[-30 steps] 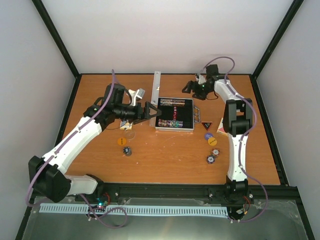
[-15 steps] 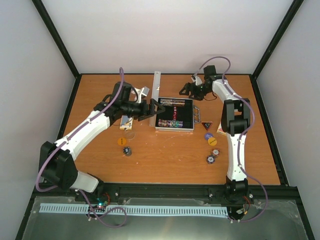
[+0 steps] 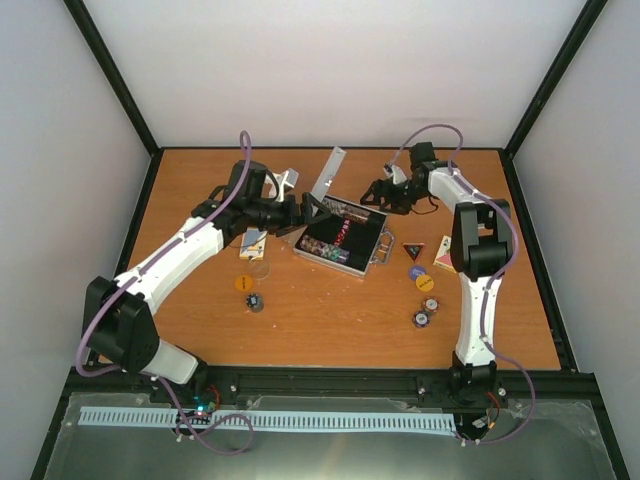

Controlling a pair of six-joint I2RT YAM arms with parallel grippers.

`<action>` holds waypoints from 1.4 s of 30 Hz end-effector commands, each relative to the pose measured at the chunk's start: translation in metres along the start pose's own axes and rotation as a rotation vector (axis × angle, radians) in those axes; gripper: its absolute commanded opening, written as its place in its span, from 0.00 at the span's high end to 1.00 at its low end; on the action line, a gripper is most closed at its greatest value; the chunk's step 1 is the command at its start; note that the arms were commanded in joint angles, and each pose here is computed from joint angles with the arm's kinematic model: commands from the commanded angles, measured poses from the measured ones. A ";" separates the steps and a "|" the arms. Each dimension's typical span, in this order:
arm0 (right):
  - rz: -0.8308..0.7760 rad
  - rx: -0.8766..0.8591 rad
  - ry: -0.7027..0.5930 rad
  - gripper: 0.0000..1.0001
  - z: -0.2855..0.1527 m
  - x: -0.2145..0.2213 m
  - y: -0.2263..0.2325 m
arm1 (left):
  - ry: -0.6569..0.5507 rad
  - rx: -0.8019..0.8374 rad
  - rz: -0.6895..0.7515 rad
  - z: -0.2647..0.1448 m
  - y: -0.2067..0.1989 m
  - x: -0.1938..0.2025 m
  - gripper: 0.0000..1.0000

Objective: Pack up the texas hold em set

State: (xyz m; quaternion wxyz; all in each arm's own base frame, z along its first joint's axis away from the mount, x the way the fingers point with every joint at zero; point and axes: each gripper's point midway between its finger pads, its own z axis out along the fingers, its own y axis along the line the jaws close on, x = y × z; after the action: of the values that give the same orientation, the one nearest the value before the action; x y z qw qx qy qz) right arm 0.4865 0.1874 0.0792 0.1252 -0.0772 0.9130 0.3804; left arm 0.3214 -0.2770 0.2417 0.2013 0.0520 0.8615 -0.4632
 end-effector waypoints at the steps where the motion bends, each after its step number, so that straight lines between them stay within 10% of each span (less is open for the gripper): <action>1: 0.083 -0.003 0.115 0.14 0.002 0.048 0.011 | -0.105 -0.046 0.037 -0.005 -0.002 -0.031 0.01; 42: -0.020 0.264 -0.173 0.00 -0.087 0.071 0.059 | -0.390 -0.072 -0.027 -0.051 0.033 -0.133 0.00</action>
State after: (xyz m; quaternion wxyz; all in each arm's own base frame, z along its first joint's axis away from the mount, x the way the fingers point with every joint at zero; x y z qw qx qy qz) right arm 0.3928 0.1734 0.1578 0.2027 -0.0514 0.9351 0.2862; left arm 0.4140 -0.2060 0.2523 0.3039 -0.0682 0.8541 -0.4165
